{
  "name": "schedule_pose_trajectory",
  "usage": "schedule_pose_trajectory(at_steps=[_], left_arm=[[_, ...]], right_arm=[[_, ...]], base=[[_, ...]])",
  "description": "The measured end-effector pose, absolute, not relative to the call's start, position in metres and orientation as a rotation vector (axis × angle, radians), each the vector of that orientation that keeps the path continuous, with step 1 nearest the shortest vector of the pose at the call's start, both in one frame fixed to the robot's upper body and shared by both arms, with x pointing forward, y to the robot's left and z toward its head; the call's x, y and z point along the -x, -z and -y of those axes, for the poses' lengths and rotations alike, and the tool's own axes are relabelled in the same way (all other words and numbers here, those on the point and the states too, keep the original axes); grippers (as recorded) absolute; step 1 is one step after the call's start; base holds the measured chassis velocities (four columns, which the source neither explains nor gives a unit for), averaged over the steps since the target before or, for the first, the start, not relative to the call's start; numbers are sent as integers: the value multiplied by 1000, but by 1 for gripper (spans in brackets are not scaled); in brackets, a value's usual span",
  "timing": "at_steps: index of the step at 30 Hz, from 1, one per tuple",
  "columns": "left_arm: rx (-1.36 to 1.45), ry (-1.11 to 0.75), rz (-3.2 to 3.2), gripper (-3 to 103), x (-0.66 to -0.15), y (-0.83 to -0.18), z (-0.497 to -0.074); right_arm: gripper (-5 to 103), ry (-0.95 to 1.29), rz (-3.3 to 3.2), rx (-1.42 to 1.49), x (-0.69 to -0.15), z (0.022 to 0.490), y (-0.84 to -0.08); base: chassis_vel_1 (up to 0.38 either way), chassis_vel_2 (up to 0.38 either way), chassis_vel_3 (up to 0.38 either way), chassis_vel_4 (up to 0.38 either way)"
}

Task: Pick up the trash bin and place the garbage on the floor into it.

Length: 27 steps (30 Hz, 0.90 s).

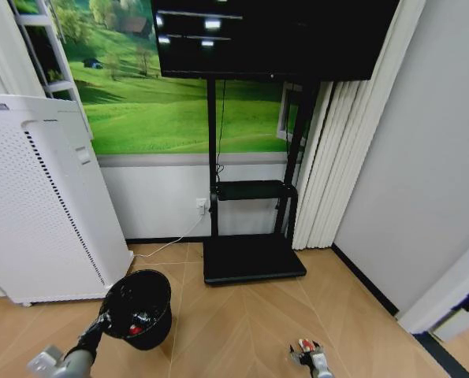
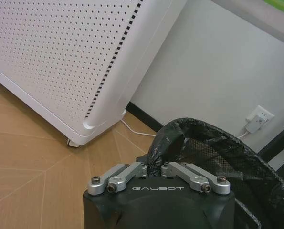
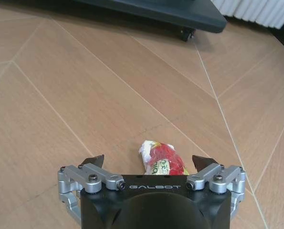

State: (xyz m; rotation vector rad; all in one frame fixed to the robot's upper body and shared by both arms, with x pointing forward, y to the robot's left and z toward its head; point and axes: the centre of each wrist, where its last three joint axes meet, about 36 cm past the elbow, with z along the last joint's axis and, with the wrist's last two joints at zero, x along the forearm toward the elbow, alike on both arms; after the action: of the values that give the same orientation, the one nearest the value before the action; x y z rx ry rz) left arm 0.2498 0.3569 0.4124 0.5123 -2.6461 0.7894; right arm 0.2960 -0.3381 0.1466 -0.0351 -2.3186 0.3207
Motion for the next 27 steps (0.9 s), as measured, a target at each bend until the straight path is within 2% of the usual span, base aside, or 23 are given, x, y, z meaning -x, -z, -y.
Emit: schedule_pose_trajectory(at_steps=[9, 10, 11, 13, 14, 17, 18, 20, 21, 24, 25, 27], left_arm=[[-495, -789, 2647, 7, -248, -417, -352], [-494, -794, 2650, 7, -250, -419, -352], [-494, -794, 2650, 7, -250, -419, -352], [-495, -797, 2652, 7, -251, -420, -353], [-495, -797, 2652, 7, -251, -420, -353], [-498, -802, 2651, 7, -252, -419, -352], [-498, -802, 2651, 7, -252, -419, -352], [-493, -805, 2648, 7, -252, -417, -350], [-493, -805, 2648, 7, -252, -417, -350], [-491, -802, 2646, 7, -252, -416, -349], [-491, -802, 2646, 7, -252, -416, -349], [-493, -800, 2647, 7, -252, -416, -350]], right_arm=[[101, -303, 2288, 127, -323, 344, -128], [96, -303, 2271, 131, -322, 345, -127], [96, -303, 2271, 131, -322, 345, -127], [88, -300, 2255, 133, -315, 346, -125], [88, -300, 2255, 133, -315, 346, -125], [77, -330, 2252, 121, -303, 349, -124], [77, -330, 2252, 121, -303, 349, -124], [66, -315, 2257, 117, -299, 346, -126], [66, -315, 2257, 117, -299, 346, -126], [50, -298, 2271, 113, -300, 342, -130], [50, -298, 2271, 113, -300, 342, -130], [39, -287, 2280, 112, -302, 341, -133]], base=[[0, 0, 0, 0], [0, 0, 0, 0], [0, 0, 0, 0], [0, 0, 0, 0], [0, 0, 0, 0], [0, 0, 0, 0], [0, 0, 0, 0], [0, 0, 0, 0], [0, 0, 0, 0], [0, 0, 0, 0], [0, 0, 0, 0], [0, 0, 0, 0]])
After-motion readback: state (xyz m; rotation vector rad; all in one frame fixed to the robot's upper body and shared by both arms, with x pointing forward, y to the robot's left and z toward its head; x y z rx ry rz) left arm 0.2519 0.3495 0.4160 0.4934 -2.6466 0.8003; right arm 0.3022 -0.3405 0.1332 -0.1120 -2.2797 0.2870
